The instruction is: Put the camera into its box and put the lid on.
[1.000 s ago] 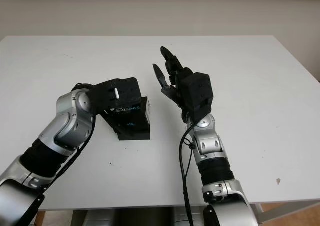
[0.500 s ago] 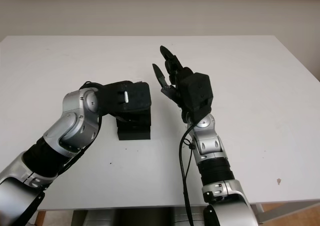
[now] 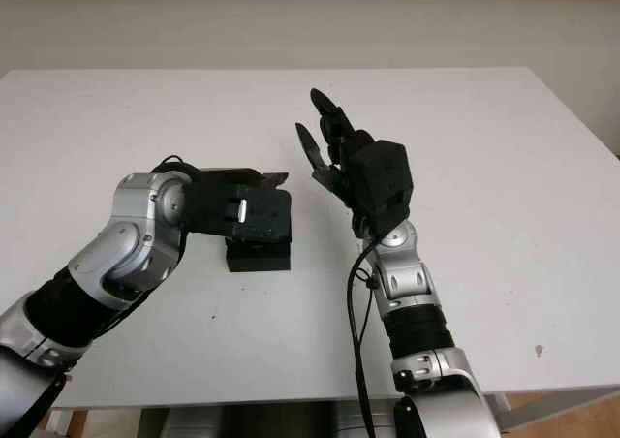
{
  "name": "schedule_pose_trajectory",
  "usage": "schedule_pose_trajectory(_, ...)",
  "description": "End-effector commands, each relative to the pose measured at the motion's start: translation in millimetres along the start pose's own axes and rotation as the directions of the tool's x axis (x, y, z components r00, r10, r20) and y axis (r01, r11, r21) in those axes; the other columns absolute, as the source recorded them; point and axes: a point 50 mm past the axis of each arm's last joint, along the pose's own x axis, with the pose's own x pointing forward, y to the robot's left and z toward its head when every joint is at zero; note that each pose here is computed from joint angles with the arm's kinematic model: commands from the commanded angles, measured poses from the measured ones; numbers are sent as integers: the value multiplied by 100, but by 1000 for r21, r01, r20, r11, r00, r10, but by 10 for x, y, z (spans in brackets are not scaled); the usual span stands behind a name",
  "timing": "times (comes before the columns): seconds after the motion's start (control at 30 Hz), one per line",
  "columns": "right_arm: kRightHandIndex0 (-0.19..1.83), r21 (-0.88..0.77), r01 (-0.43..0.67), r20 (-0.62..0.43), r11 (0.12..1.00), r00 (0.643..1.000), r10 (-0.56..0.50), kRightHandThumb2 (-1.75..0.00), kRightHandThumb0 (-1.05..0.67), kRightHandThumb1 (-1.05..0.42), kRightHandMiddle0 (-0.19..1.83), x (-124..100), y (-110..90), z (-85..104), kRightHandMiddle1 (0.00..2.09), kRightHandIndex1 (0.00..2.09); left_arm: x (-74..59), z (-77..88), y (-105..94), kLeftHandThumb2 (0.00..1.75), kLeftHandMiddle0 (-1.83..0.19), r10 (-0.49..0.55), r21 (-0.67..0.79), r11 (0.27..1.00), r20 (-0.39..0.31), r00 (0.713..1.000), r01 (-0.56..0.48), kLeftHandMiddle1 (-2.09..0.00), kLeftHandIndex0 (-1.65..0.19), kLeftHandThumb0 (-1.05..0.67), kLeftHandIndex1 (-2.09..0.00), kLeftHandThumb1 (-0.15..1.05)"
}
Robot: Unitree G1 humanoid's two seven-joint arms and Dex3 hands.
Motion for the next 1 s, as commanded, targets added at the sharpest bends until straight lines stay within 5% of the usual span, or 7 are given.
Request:
schedule_pose_trajectory(0.0,6,-2,2,20,1000,1000,-2,-46,-62,-105,5,31,-20,71,21,6,-48,9,38,41,19,6,-59,998,26,1000,-4,0,19,-56,0,105)
schedule_pose_trajectory(0.63,5,1,6,-6,1000,1000,-6,-40,-64,-105,5,14,-57,75,18,5,-506,-214,184,47,10,-22,-377,923,145,989,76,-5,19,-62,0,105)
schedule_pose_trajectory(0.77,3,28,-1,-19,1000,1000,2,-38,-64,-105,1,1,-85,55,14,4,-631,-378,266,44,-2,153,-509,860,211,965,-25,-10,2,-57,-9,105)
schedule_pose_trajectory(0.83,1,27,-9,-28,1000,1000,10,-37,-61,-105,0,-5,-128,48,12,4,-669,-491,311,33,-21,310,-596,793,218,926,-125,-45,-19,-49,-43,105)
schedule_pose_trajectory(0.97,9,9,0,-22,1000,1000,0,-19,-63,-105,9,12,-244,92,12,8,-732,-703,357,22,-9,523,-639,708,190,831,-300,-114,-3,-48,-105,105)
